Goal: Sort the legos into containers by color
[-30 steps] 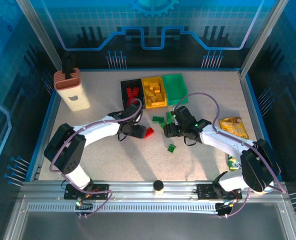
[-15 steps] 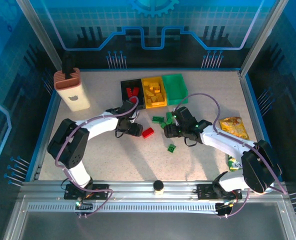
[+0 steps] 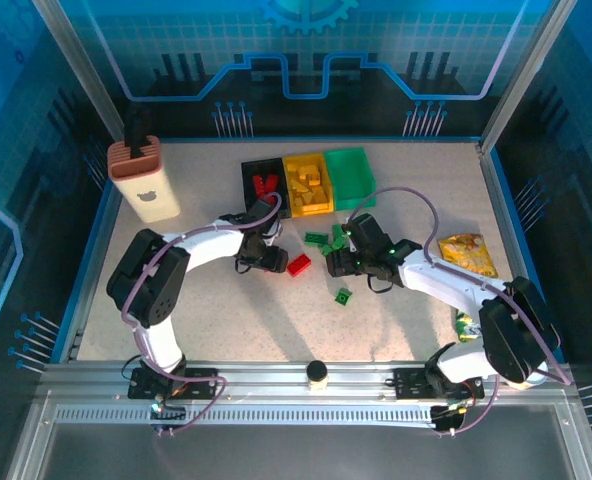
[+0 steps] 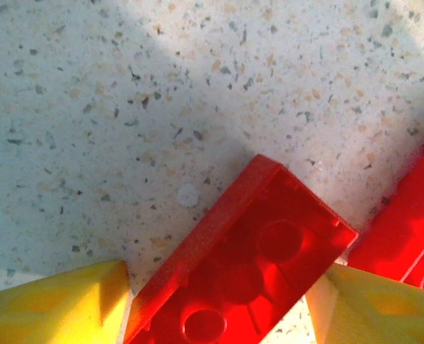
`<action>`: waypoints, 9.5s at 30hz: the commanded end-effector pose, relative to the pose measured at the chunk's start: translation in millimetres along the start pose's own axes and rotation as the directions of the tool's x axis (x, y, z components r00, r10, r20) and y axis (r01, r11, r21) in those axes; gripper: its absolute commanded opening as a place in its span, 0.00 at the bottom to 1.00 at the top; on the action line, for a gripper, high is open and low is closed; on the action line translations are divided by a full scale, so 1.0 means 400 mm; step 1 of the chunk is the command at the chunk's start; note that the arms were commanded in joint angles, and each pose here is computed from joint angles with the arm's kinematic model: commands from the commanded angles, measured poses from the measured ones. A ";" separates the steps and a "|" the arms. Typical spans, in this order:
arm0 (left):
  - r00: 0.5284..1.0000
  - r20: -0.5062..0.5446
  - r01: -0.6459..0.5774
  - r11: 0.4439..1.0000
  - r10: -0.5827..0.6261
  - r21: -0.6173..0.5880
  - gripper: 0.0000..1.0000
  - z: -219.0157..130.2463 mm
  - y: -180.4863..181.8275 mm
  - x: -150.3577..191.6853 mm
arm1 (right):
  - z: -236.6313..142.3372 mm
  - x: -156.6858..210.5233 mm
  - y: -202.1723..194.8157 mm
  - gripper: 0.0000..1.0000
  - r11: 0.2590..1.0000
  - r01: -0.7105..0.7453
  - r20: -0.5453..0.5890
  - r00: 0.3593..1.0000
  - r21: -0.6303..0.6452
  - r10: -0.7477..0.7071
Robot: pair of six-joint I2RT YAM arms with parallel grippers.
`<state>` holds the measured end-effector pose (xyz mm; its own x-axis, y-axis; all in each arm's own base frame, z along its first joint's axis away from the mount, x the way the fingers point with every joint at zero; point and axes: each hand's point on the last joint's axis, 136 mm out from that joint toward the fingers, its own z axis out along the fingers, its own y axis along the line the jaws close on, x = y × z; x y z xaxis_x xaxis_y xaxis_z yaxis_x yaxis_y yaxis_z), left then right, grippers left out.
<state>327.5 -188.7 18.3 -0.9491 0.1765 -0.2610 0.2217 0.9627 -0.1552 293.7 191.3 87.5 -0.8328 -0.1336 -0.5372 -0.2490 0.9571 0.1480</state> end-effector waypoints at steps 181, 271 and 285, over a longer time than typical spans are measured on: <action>0.869 0.438 0.190 0.973 -0.229 0.131 0.73 -0.302 -0.002 0.024 | 0.054 -0.151 -0.029 0.64 0.973 0.001 -0.101 0.995 0.229 0.023; 0.900 0.404 0.110 0.983 -0.161 0.145 0.71 -0.252 -0.086 -0.008 | 0.094 -0.097 -0.061 0.79 0.998 0.067 -0.196 0.979 0.018 -0.062; 0.907 0.391 0.115 0.985 -0.156 0.128 0.71 -0.230 -0.076 0.008 | 0.162 0.009 -0.080 0.61 0.991 0.076 -0.309 0.950 0.107 -0.040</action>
<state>297.2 -192.8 112.2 -0.8075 -0.0814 -0.5842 0.1208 0.9466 -0.2988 341.2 186.0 44.9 -0.9184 -0.2444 -0.3113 -0.2764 0.9590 0.0625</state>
